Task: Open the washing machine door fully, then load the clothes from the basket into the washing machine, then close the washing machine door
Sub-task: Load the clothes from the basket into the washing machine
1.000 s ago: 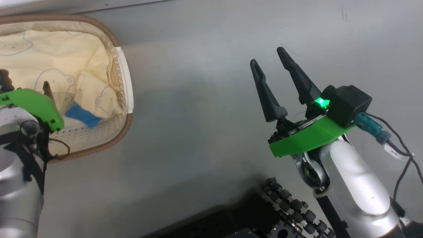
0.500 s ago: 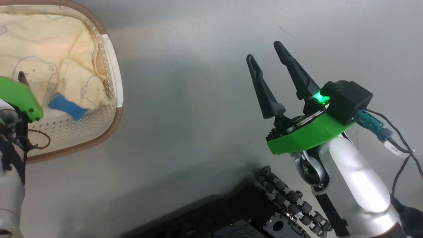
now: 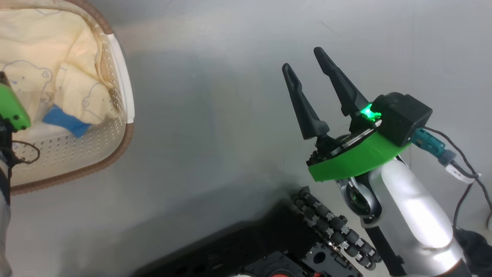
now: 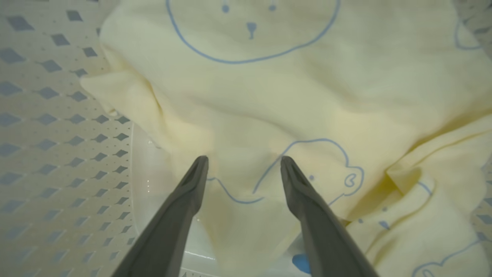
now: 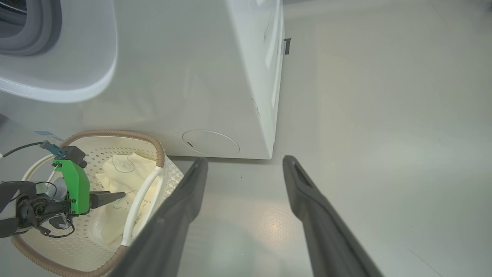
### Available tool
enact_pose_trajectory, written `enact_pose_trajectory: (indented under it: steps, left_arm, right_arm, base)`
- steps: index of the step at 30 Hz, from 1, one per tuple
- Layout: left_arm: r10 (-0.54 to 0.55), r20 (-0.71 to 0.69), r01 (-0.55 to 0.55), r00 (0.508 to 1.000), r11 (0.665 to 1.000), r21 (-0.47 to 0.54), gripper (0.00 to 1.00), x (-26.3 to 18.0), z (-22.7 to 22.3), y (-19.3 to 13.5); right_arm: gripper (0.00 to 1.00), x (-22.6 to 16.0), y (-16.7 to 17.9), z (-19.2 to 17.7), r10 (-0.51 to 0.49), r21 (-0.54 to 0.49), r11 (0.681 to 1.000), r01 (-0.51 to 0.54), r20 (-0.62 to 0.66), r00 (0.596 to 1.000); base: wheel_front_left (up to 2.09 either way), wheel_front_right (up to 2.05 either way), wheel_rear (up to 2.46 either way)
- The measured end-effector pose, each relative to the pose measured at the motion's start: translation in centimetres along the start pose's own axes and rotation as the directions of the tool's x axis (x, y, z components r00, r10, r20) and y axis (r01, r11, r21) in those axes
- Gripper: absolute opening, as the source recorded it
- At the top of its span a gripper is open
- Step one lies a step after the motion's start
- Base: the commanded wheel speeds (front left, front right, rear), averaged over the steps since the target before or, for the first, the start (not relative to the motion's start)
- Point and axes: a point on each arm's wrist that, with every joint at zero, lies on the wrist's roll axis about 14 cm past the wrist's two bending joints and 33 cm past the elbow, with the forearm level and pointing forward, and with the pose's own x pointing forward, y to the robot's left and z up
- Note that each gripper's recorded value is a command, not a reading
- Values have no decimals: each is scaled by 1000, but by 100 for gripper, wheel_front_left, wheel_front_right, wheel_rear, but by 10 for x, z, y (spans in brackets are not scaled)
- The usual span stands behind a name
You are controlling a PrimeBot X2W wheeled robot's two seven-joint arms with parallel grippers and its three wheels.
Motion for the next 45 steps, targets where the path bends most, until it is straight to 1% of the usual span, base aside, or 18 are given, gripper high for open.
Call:
enact_pose_trajectory:
  steps: [12, 28, 34, 35, 36, 38, 39, 41, 43, 45]
  left_arm:
    - [-3, -10, 3, 1000, 1000, 16, 100, 18, 1, -3]
    - [-11, -4, 11, 1000, 1000, 23, 100, 23, 6, -5]
    - [-35, -1, 35, 999, 999, 30, 100, 24, 5, -13]
    - [-42, -2, 42, 999, 999, 32, 98, 24, 4, -15]
    - [-45, -2, 45, 999, 998, 34, 76, 24, 4, -16]
    - [-54, -3, 54, 999, 998, 34, 58, 24, 3, -17]
    - [-54, -5, 54, 999, 998, 34, 51, 24, 2, -18]
    - [-58, -2, 58, 998, 998, 27, 45, 24, 3, -20]
    - [-60, 0, 60, 998, 998, 23, 35, 24, 3, -21]
    - [-63, 0, 63, 998, 998, 24, 31, 25, 2, -21]
  right_arm:
    - [100, -1, -8, -8, -22, 7, 1000, 22, -18, 1000]
    - [100, 3, -14, -14, -36, 13, 999, 37, -23, 999]
    - [100, 4, -16, -14, -41, 5, 999, 41, -21, 999]
    - [100, 4, -16, -14, -41, 5, 999, 41, -20, 999]
    - [100, 4, -17, -14, -42, 4, 999, 42, -19, 999]
    - [100, 5, -17, -14, -42, 4, 999, 42, -19, 999]
    - [100, 5, -17, -13, -43, 4, 999, 43, -18, 999]
    - [100, 5, -18, -12, -45, 4, 999, 45, -14, 999]
    - [100, 5, -18, -12, -47, 4, 999, 47, -13, 999]
    - [100, 6, -19, -12, -48, 4, 999, 48, -13, 999]
  base:
    - [0, 0, 0]
    - [0, 0, 0]
    - [0, 0, 0]
    - [0, 0, 0]
    - [0, 0, 0]
    - [0, 0, 0]
    - [0, 0, 0]
    - [0, 0, 0]
    - [0, 0, 0]
    - [0, 0, 0]
